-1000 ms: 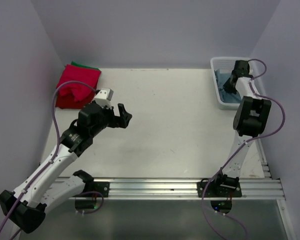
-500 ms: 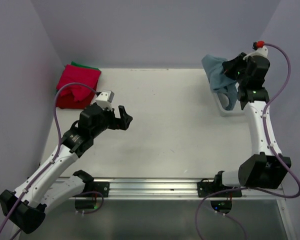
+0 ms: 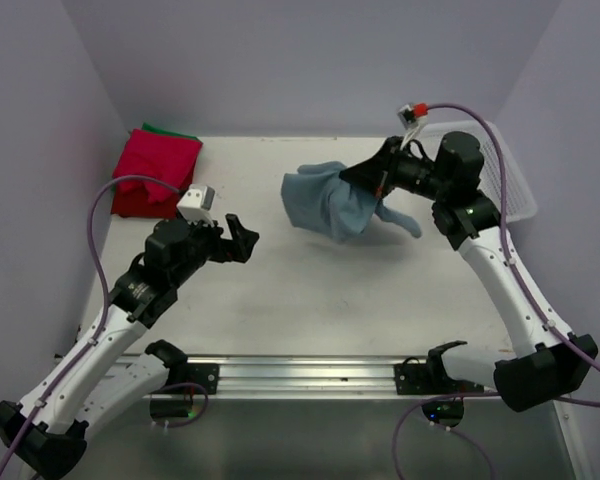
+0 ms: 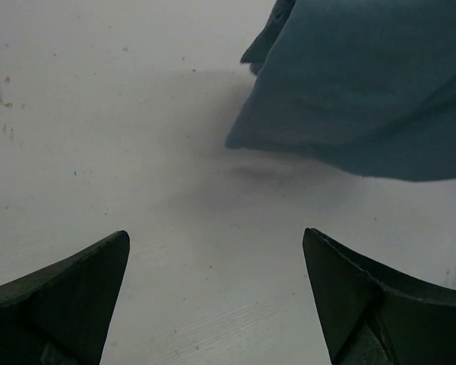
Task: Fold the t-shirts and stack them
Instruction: Move the tshirt to the center of the board
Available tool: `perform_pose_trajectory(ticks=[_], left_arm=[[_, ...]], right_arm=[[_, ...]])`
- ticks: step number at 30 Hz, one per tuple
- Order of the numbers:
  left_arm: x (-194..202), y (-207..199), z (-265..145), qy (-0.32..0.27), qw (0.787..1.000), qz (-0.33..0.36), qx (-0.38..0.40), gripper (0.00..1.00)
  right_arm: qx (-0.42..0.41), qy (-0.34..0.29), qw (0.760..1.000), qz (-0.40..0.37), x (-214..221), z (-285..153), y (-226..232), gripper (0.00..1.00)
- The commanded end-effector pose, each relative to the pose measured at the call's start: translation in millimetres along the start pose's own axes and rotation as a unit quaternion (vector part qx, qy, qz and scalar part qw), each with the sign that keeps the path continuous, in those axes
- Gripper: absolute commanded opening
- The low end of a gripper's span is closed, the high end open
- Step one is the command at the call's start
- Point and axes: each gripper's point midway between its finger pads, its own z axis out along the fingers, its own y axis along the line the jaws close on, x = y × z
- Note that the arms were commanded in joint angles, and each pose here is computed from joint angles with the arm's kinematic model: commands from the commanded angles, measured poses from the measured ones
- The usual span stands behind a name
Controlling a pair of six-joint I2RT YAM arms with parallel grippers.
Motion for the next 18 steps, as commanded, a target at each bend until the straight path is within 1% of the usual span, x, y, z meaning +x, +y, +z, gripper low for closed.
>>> perform_pose_trajectory(ticks=[1, 3, 4, 5, 6, 7, 9, 10, 11, 12, 13, 15, 18], left_arm=[[-11.3, 6.7, -11.3, -0.033, 0.999, -0.017, -0.018, 1.0], [-15.2, 7.2, -18.1, -0.044, 0.999, -0.02, -0.019, 1.0], [-16.5, 9.6, -20.5, -0.048, 0.998, -0.021, -0.025, 1.0], [-17.6, 10.5, -22.6, -0.051, 0.998, -0.023, -0.028, 1.0], [-20.9, 11.1, -26.5, -0.057, 0.998, -0.023, -0.03, 1.0], [-24.7, 13.0, -30.1, -0.063, 0.997, -0.025, -0.038, 1.0], [-29.6, 14.4, -34.6, -0.072, 0.996, -0.025, -0.043, 1.0], [-34.0, 14.9, -38.1, -0.079, 0.996, -0.024, -0.046, 1.0], [-36.0, 15.1, -39.7, -0.082, 0.995, -0.024, -0.047, 1.0], [-37.3, 15.2, -40.6, -0.084, 0.995, -0.024, -0.048, 1.0], [-39.0, 15.4, -41.7, -0.086, 0.995, -0.023, -0.05, 1.0], [-39.0, 16.0, -41.2, -0.084, 0.995, -0.023, -0.052, 1.0], [-37.5, 16.4, -38.5, -0.08, 0.995, -0.025, -0.054, 1.0]], right_arm=[[-0.173, 0.062, 0.983, -0.008, 30.8, -11.5, 85.9, 0.0], [-0.216, 0.074, 0.973, -0.013, 40.3, -18.6, 109.6, 0.0], [-0.251, 0.089, 0.964, -0.003, 57.3, -21.7, 121.2, 0.0], [-0.291, 0.048, 0.955, -0.032, 42.8, -29.5, 139.4, 0.0], [-0.282, 0.041, 0.958, 0.011, 38.9, -28.9, 139.8, 0.0], [-0.26, 0.025, 0.965, 0.023, 35.7, -23.8, 132.4, 0.0], [-0.151, 0.028, 0.987, 0.041, 43.8, -5.0, 93.5, 0.0], [-0.059, -0.005, 0.997, 0.049, 34.1, 6.6, 61.1, 0.0], [0.013, 0.008, 0.998, 0.068, 45.1, 8.6, 34.4, 0.0], [0.069, 0.007, 0.994, 0.079, 50.4, 12.9, 10.2, 0.0], [0.148, -0.016, 0.985, 0.084, 47.5, 12.4, -20.5, 0.0], [0.222, 0.012, 0.969, 0.108, 71.6, 13.7, -54.9, 0.0], [0.311, 0.038, 0.942, 0.118, 97.1, 12.1, -95.8, 0.0]])
